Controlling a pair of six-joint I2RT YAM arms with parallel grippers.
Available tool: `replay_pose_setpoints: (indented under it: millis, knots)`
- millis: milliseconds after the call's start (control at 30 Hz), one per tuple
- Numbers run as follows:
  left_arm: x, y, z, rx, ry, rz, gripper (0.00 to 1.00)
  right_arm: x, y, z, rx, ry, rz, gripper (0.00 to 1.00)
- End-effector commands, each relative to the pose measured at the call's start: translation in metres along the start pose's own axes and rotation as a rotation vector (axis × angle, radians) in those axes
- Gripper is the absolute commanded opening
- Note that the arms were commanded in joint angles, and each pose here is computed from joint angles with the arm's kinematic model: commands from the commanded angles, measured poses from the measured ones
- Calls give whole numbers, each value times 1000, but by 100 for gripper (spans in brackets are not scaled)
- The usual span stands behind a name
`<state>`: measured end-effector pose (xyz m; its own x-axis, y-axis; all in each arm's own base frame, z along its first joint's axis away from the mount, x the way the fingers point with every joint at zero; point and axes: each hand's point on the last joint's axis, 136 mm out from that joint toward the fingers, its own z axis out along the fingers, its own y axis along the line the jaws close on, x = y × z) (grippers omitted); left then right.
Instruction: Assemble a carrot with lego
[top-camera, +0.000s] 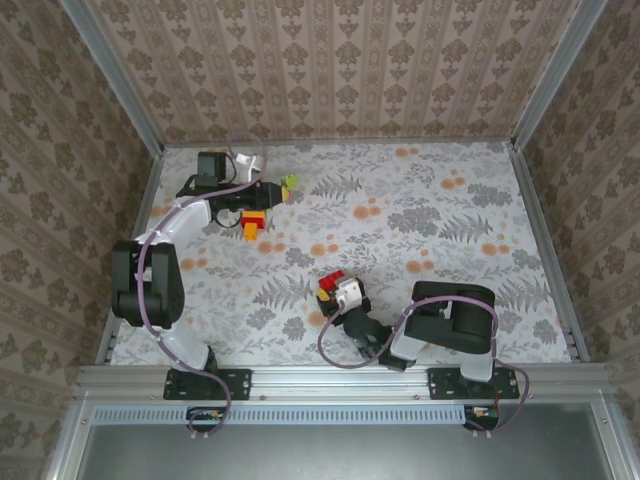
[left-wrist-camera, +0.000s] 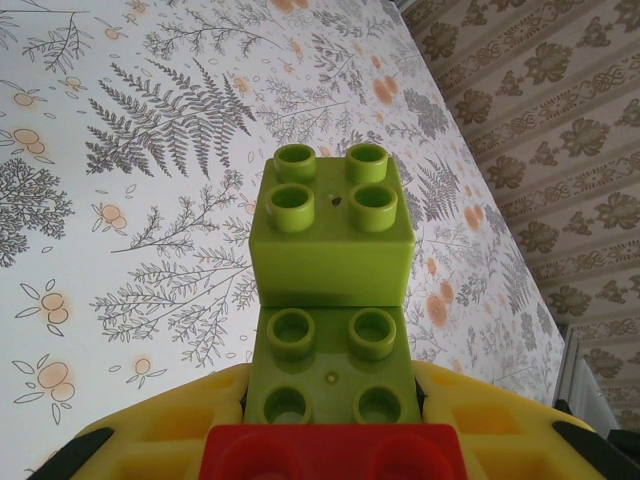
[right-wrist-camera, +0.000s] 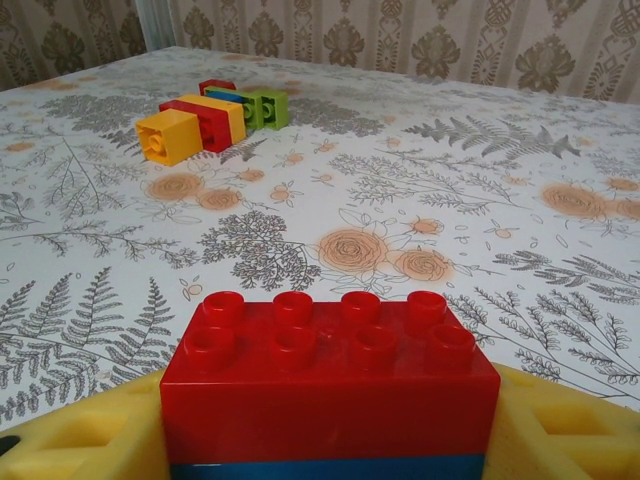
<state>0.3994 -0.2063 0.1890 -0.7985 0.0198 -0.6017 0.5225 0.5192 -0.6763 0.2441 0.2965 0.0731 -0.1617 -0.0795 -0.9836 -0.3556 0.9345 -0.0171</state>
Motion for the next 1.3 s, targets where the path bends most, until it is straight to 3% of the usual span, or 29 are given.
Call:
replay_pose_setpoints:
  millis: [0,233,900,1267]
  knots:
    - [-6,-9,0,8,-1,39,13,13,-8,-7,40,17,-8,50]
    - [-1,-12,3,11,5,41,13,19,-8,-12,45,25,-4,61]
    - [2,-22,2,7,7,54,12,34,-12,-22,72,40,-13,77]
    - [2,-28,1,10,5,65,12,13,-5,-28,31,10,-18,89]
